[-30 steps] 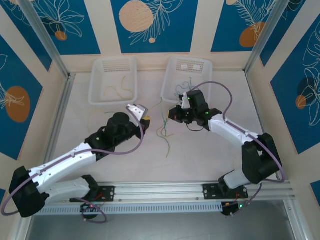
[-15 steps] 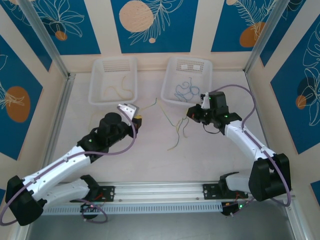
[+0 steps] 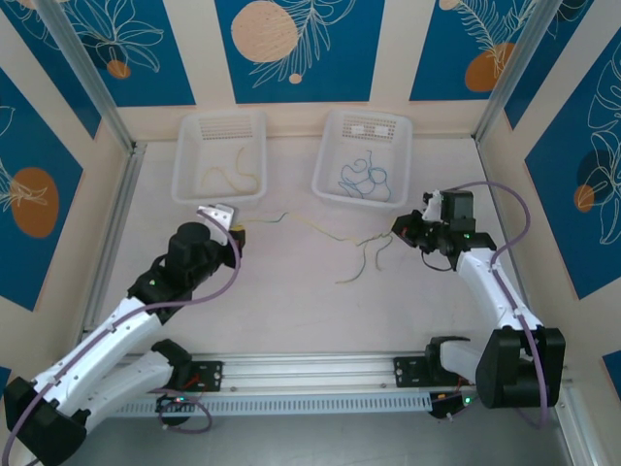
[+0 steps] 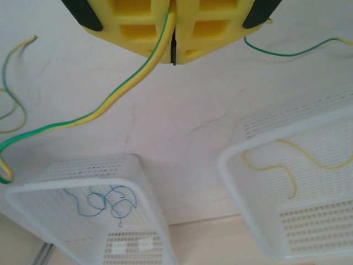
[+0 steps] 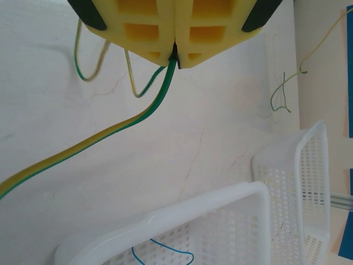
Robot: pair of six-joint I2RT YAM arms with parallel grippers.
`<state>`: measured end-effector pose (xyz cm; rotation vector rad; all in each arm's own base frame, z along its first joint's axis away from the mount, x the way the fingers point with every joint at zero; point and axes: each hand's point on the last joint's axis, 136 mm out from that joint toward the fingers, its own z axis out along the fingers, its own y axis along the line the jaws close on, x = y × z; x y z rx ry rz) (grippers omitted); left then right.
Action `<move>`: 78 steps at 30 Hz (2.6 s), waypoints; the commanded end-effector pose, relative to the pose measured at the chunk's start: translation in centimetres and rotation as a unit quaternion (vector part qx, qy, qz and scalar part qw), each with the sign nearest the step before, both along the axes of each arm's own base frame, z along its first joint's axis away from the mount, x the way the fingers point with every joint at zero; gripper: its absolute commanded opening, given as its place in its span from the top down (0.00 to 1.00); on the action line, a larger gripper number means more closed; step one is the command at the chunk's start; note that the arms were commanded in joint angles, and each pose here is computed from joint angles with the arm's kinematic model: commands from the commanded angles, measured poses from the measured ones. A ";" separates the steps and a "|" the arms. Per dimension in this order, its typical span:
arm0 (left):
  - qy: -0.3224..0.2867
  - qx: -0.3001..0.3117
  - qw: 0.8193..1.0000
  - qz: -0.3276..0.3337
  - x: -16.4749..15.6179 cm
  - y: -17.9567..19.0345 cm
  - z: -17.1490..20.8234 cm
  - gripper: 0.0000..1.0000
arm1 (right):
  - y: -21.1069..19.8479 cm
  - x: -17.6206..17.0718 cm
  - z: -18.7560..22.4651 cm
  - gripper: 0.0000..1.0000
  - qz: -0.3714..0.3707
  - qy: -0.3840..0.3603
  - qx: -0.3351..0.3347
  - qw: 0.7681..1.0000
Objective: Untangle the cables
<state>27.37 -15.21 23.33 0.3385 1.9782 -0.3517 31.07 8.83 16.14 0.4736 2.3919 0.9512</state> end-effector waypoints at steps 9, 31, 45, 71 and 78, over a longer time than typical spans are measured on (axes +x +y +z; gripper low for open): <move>0.008 -0.047 0.999 -0.026 0.9 -1.4 0.6 1.00 | 6.4 -1.4 1.3 1.00 0.135 -0.029 0.019 0.990; 0.057 -0.096 0.989 -0.096 2.2 -6.8 -0.6 1.00 | 14.5 -3.1 4.1 0.63 0.273 -0.088 0.006 0.958; 0.091 -0.152 0.970 -0.168 2.3 -14.0 1.4 0.93 | 20.3 -4.6 5.3 1.00 0.340 -0.138 0.022 0.930; 0.073 -0.187 0.954 -0.220 1.6 -16.7 3.2 0.52 | 24.2 -7.9 5.7 1.00 0.440 -0.206 -0.023 0.874; 0.069 -0.178 0.959 -0.208 1.8 -16.3 3.1 0.92 | 24.2 -7.8 6.0 1.00 0.436 -0.213 -0.037 0.874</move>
